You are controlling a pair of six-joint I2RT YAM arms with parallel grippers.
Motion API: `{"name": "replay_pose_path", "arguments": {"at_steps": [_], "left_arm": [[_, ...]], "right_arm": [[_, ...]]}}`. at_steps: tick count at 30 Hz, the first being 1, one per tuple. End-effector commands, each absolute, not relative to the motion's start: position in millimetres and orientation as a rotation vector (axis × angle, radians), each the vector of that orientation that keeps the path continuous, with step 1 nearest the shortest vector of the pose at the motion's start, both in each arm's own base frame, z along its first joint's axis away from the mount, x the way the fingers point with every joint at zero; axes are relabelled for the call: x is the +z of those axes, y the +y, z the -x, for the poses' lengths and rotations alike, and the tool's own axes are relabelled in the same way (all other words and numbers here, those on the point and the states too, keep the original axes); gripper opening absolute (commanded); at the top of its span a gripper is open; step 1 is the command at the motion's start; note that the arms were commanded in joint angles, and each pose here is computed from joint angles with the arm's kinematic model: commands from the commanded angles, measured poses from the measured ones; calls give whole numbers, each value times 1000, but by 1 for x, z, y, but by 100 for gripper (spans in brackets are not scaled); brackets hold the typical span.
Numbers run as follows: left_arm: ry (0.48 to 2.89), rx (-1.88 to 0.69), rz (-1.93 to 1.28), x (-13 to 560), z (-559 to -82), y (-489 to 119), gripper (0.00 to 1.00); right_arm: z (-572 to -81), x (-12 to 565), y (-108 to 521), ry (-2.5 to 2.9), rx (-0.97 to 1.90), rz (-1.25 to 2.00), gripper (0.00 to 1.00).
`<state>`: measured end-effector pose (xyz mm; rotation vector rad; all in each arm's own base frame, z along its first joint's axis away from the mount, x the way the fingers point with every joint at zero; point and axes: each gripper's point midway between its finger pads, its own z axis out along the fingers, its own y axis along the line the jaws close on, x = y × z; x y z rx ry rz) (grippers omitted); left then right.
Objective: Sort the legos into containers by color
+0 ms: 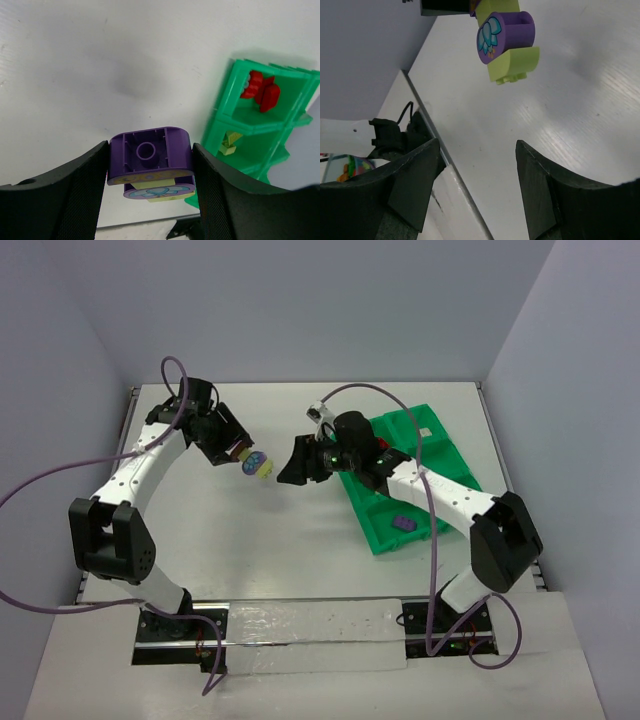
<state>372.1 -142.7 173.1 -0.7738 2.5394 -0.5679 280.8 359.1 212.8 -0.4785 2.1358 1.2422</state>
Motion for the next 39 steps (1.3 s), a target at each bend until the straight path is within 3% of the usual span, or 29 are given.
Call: {"name": "replay_pose_path", "arguments": {"at_steps": [1, 14, 28, 31, 35, 39], "left_arm": [[2499, -714, 695, 195, -366, -161, 0], [2486, -752, 654, 215, -365, -170, 0], [2487, -791, 634, 222, -359, -174, 0], [2486, -798, 632, 223, -359, -175, 1], [2491, -801, 631, 223, -359, -176, 1], [2491, -810, 627, 223, -359, -178, 1]], "right_arm": [[-281, 226, 386, 2060, 1370, 499, 71], [-309, 208, 400, 2082, 1333, 397, 71], [-307, 213, 417, 2034, 1484, 397, 53], [-307, 212, 418, 2035, 1495, 396, 54], [-308, 213, 421, 2035, 1504, 397, 64], [-310, 216, 423, 2032, 1514, 392, 60]]}}
